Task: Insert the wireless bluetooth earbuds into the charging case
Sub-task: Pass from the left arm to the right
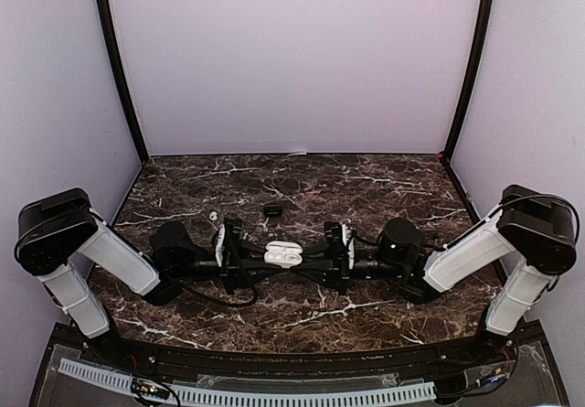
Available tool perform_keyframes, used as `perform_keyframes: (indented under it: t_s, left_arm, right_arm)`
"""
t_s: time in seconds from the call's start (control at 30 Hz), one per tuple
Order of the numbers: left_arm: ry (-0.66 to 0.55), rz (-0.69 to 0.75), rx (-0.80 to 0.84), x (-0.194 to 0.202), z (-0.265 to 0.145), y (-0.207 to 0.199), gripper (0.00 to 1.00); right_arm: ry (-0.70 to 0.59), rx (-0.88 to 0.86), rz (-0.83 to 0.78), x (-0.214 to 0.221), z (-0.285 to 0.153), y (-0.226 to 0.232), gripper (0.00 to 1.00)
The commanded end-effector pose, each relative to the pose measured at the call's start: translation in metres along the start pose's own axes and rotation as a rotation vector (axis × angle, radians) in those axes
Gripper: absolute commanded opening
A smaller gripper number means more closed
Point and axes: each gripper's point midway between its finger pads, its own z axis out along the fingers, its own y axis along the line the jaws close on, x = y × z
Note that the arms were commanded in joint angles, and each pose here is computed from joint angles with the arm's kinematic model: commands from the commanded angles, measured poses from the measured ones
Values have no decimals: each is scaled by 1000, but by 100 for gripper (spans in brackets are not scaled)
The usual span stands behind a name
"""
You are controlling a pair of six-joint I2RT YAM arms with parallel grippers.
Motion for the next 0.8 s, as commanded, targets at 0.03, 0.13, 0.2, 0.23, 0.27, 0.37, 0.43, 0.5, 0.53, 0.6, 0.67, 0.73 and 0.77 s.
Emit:
perform_keyframes:
  t_s: [0.03,0.13,0.2,0.23,0.27,0.37,0.43,0.5,0.53,0.6,0.67,0.73,0.77]
  left_arm:
    - [-51,49,8,-15,2,-2,6]
    - [-56,51,-1,-15,1,-2,16]
    - [-66,59,-14,-16,-3,-2,22]
    - [-69,60,-27,-17,-5,-2,23]
    - [-75,61,-57,-17,-8,1,25]
    - [-86,64,-119,-19,-18,5,30]
    - [-83,64,-160,-19,-26,7,34]
    - [-68,64,-206,-18,-34,9,36]
    - [-58,56,-237,-17,-39,12,37]
    - [-25,17,-302,-16,-47,21,38]
    - [22,-37,-391,-12,-58,34,40]
    - [52,-90,-491,-11,-72,48,45]
    - [43,-112,-549,-17,-81,55,49]
  right_arm:
    - [-33,-15,-7,-9,1,-2,20]
    - [-36,-14,-4,-10,-1,-2,18]
    - [-38,-10,-3,-11,-2,-3,17]
    - [-41,-8,-4,-11,-3,-4,16]
    - [-38,-4,-2,-10,-5,-5,16]
    - [-35,10,-2,-9,-9,-8,16]
    - [-26,20,-1,-6,-11,-9,16]
    - [-17,37,-3,-3,-15,-13,16]
    - [-11,45,-6,-2,-17,-14,16]
    - [7,67,-18,2,-21,-18,16]
    - [20,97,-30,5,-26,-23,16]
    - [35,123,-37,10,-30,-27,16]
    - [42,135,-37,13,-32,-29,16]
